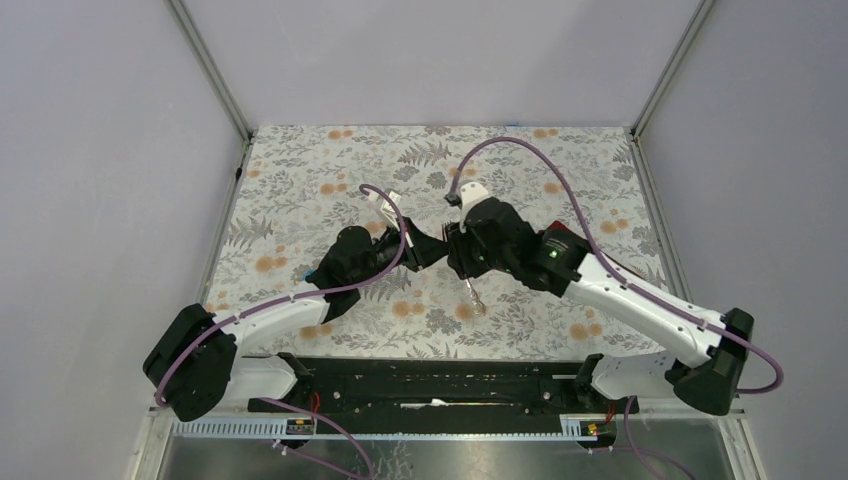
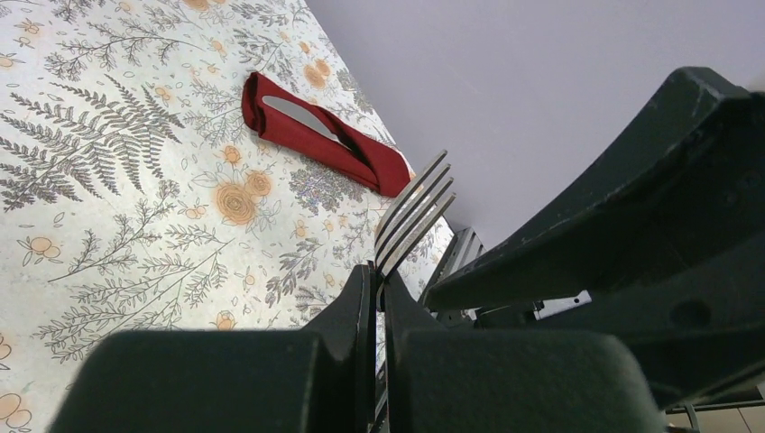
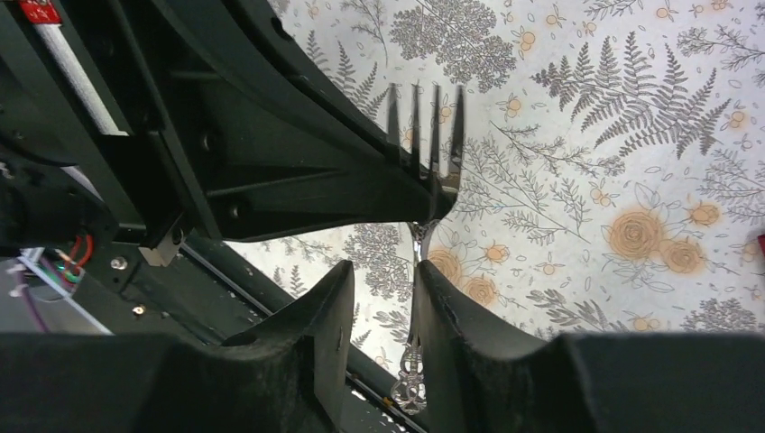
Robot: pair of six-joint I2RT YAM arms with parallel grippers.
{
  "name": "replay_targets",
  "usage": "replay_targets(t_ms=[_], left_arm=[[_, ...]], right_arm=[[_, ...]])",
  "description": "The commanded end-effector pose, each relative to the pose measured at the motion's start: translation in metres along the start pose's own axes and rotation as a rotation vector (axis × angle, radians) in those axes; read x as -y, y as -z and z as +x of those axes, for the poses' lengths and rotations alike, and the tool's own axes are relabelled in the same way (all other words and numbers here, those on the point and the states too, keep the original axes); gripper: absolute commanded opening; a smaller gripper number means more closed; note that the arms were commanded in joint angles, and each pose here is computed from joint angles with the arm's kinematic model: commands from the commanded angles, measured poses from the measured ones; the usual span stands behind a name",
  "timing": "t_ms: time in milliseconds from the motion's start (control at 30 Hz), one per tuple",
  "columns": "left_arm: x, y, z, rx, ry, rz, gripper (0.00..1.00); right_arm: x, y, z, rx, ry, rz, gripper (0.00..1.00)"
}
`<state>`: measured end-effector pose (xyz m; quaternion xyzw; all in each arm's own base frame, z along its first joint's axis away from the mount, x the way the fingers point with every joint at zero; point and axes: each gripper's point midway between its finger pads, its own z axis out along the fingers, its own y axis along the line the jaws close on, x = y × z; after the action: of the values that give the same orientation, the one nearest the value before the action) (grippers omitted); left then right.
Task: Fold the napkin into a case and place the utensils inside
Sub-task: Pass from the left arm to the right, then insert the fork into the folded napkin.
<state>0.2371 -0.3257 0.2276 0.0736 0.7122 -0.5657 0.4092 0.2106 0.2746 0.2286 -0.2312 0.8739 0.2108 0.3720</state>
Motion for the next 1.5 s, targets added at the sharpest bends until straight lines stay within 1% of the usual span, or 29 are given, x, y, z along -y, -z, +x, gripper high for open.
replay_targets(t_ms=[0, 133, 333, 433, 567, 667, 833, 867, 933, 967, 1033, 1067, 1100, 1133, 1167, 1200, 1233, 1267, 1333, 1400, 1467], left_arm=[[0.02, 0.0, -0.023, 0.074, -0.043, 0.045, 0.0], [0.02, 0.001, -0.022, 0.071, -0.041, 0.046, 0.0], [0.022, 0.003, -0.023, 0.078, -0.043, 0.052, 0.0], [0.022, 0.004, -0.022, 0.08, -0.041, 0.055, 0.0], [0.023, 0.003, -0.022, 0.078, -0.038, 0.062, 0.0], [0.023, 0.003, -0.022, 0.076, -0.037, 0.061, 0.0], [0.021, 0.002, -0.02, 0.069, -0.033, 0.06, 0.0], [0.021, 0.002, -0.019, 0.067, -0.029, 0.062, 0.0], [0.023, 0.002, -0.02, 0.067, -0.025, 0.069, 0.0], [0.024, 0.002, -0.019, 0.065, -0.023, 0.074, 0.0], [0.027, 0.003, -0.021, 0.072, -0.016, 0.083, 0.0], [0.029, 0.004, -0.022, 0.074, -0.016, 0.088, 0.03], [0.03, 0.006, -0.023, 0.075, -0.016, 0.088, 0.11], [0.03, 0.008, -0.023, 0.078, -0.015, 0.08, 0.24], [0.03, 0.01, -0.025, 0.083, -0.023, 0.072, 0.34], [0.028, 0.014, -0.025, 0.08, -0.029, 0.05, 0.41], [0.027, 0.017, -0.026, 0.077, -0.039, 0.029, 0.46], [0.023, 0.022, -0.026, 0.069, -0.047, 0.003, 0.5], [0.018, 0.034, -0.026, 0.042, -0.051, -0.034, 0.53], [0.019, 0.048, -0.031, 0.029, -0.065, -0.027, 0.56], [0.021, 0.062, -0.035, -0.001, -0.091, -0.021, 0.58]], right_arm=[[0.002, 0.005, -0.016, 0.024, 0.097, 0.093, 0.39], [0.0, 0.001, -0.018, 0.021, 0.109, 0.112, 0.4], [0.008, -0.003, -0.014, -0.002, 0.131, 0.16, 0.38], [0.006, -0.006, -0.013, -0.015, 0.138, 0.157, 0.33], [0.009, -0.009, -0.013, -0.019, 0.152, 0.172, 0.3], [0.008, -0.01, -0.015, -0.014, 0.154, 0.17, 0.26], [0.006, -0.012, -0.018, -0.005, 0.157, 0.164, 0.24], [0.005, -0.013, -0.018, -0.006, 0.16, 0.16, 0.21], [0.001, -0.016, -0.017, -0.005, 0.177, 0.135, 0.07], [-0.001, -0.018, -0.017, 0.0, 0.188, 0.12, 0.01], [-0.005, -0.02, -0.015, -0.001, 0.226, 0.081, 0.0], [-0.005, -0.019, -0.015, 0.005, 0.271, 0.065, 0.0], [-0.004, -0.017, -0.016, 0.018, 0.307, 0.061, 0.0], [0.003, -0.015, -0.017, 0.031, 0.339, 0.083, 0.0], [0.014, -0.012, -0.018, 0.04, 0.376, 0.109, 0.0], [0.024, -0.01, -0.019, 0.042, 0.405, 0.108, 0.0], [0.032, -0.007, -0.019, 0.032, 0.442, 0.076, 0.0], [0.038, -0.004, -0.018, 0.025, 0.472, 0.027, 0.0], [0.061, 0.002, -0.015, -0.006, 0.538, -0.013, 0.0], [0.093, 0.006, -0.012, -0.051, 0.586, 0.025, 0.0], [0.133, 0.006, -0.005, -0.106, 0.561, 0.052, 0.0]])
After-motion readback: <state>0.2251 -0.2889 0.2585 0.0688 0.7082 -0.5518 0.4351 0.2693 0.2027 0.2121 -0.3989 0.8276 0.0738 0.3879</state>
